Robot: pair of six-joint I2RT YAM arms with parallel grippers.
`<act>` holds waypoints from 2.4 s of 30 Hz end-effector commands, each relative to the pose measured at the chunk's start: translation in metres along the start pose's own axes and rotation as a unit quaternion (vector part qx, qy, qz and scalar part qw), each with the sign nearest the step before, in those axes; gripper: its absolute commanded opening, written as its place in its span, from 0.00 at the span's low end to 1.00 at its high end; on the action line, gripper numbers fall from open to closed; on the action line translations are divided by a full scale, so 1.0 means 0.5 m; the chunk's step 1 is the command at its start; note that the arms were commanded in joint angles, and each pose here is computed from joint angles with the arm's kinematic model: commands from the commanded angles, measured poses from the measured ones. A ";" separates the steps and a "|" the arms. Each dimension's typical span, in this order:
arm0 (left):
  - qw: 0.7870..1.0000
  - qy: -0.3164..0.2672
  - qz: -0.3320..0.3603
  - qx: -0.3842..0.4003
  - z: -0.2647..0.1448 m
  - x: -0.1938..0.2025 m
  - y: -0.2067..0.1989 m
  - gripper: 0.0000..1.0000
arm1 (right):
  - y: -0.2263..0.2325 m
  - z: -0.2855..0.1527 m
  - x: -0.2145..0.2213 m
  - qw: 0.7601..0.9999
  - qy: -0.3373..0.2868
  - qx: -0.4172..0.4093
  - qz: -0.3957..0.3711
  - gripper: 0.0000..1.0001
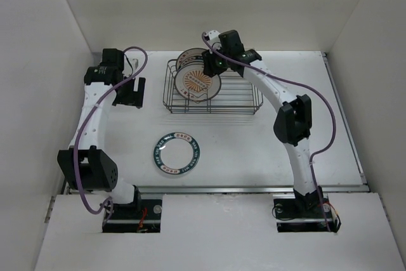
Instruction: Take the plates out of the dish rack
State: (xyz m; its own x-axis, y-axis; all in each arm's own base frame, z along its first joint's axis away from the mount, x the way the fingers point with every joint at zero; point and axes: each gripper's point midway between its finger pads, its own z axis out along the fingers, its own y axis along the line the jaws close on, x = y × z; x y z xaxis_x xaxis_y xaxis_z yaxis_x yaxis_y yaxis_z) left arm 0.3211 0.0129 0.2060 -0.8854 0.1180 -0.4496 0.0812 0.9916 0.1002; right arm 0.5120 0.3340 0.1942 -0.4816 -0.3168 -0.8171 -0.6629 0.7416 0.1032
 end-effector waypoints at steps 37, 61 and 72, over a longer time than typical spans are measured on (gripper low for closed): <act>0.997 0.018 0.008 0.075 0.244 -0.212 -0.139 0.77 | 0.100 -0.478 -0.088 0.993 -0.110 0.044 0.014 0.00; 0.944 0.061 -0.288 0.148 0.232 -0.124 -0.217 0.00 | 0.250 -0.467 0.400 0.932 0.106 -0.154 0.311 0.00; 0.958 0.052 -0.255 0.119 0.242 -0.116 -0.206 0.00 | 0.171 -0.384 0.501 0.920 0.147 -0.074 0.357 0.00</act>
State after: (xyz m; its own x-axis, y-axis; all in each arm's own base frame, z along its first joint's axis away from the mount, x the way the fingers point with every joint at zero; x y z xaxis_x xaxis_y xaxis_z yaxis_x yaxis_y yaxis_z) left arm 0.4093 -0.1017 0.0935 -0.9241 -0.2936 -0.2444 -0.2091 0.9242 -0.3197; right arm 0.2011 0.2038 0.1070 -0.9650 0.0044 -0.2622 -0.1692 0.7534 0.6355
